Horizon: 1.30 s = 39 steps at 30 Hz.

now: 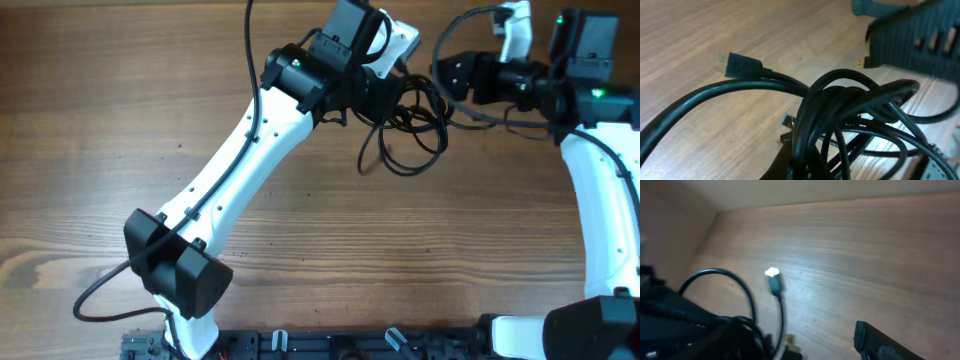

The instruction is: Untangle cables

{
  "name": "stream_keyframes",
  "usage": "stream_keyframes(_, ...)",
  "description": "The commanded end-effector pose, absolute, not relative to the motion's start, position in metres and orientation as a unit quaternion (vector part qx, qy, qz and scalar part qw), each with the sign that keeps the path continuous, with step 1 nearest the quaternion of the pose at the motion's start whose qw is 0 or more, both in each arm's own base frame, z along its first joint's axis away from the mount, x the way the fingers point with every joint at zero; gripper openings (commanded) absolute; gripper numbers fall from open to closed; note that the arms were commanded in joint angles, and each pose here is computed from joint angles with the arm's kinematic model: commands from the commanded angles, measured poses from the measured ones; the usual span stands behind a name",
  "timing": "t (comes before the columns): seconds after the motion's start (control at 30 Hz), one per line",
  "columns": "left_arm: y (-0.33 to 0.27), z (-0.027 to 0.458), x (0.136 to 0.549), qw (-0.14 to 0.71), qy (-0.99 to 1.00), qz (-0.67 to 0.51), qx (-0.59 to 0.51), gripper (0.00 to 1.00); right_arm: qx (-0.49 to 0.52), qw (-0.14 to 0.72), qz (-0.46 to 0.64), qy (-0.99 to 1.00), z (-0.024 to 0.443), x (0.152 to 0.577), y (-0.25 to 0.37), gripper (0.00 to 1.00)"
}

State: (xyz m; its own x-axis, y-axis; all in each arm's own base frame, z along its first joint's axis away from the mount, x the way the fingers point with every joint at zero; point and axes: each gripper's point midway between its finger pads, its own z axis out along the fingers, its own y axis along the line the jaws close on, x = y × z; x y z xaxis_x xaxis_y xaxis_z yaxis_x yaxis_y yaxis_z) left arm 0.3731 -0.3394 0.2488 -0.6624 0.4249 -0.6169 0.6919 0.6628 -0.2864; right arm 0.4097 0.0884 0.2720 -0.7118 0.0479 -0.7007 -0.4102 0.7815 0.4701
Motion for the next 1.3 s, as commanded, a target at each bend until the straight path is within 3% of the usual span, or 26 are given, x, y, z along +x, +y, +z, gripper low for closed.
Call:
stream_keyframes(0.0, -0.342, 0.253, 0.362, 0.240, 0.871, -0.282, 0.322, 0.04, -0.181, 0.391, 0.310, 0.847, 0.280, 0.410, 0.103, 0.74)
stream_keyframes(0.17, -0.320, 0.239, 0.357, 0.199, 0.892, -0.266, 0.306, 0.04, -0.249, 0.388, 0.313, 0.830, 0.281, 0.392, 0.115, 0.67)
stream_keyframes(0.3, -0.319, 0.249, 0.351, 0.172, 0.878, -0.331, 0.300, 0.04, -0.322, 0.358, 0.307, 0.821, 0.266, 0.372, 0.147, 0.60)
stream_keyframes(0.5, -0.312, 0.248, 0.348, 0.154, 0.881, -0.341, 0.289, 0.04, -0.334, 0.331, 0.276, 0.838, 0.248, 0.368, 0.161, 0.34)
stream_keyframes(0.63, -0.311, 0.255, 0.348, 0.146, 0.871, -0.372, 0.285, 0.04, -0.286, 0.297, 0.254, 0.875, 0.230, 0.370, 0.149, 0.04)
stream_keyframes(0.83, -0.282, 0.288, 0.365, 0.144, 0.826, -0.485, 0.249, 0.04, -0.127, 0.274, 0.194, 0.933, 0.216, 0.386, 0.117, 0.04)
stream_keyframes(0.93, -0.270, 0.295, 0.377, 0.158, 0.821, -0.496, 0.236, 0.04, 0.040, 0.258, 0.157, 0.952, 0.208, 0.393, 0.091, 0.04)
stream_keyframes(0.97, -0.266, 0.291, 0.382, 0.160, 0.831, -0.484, 0.221, 0.04, 0.047, 0.259, 0.155, 0.952, 0.209, 0.394, 0.090, 0.04)
stream_keyframes(1.07, -0.239, 0.259, 0.413, 0.167, 0.907, -0.373, 0.097, 0.04, -0.083, 0.264, 0.242, 0.930, 0.222, 0.385, 0.128, 0.04)
stream_keyframes(1.17, -0.252, 0.261, 0.414, 0.179, 0.907, -0.367, 0.103, 0.04, -0.217, 0.266, 0.350, 0.872, 0.244, 0.360, 0.168, 0.04)
stream_keyframes(1.23, -0.269, 0.263, 0.407, 0.183, 0.901, -0.372, 0.126, 0.11, -0.232, 0.269, 0.350, 0.867, 0.244, 0.358, 0.169, 0.04)
stream_keyframes(1.27, -0.278, 0.265, 0.403, 0.184, 0.898, -0.376, 0.138, 0.20, -0.236, 0.269, 0.348, 0.867, 0.244, 0.358, 0.169, 0.04)
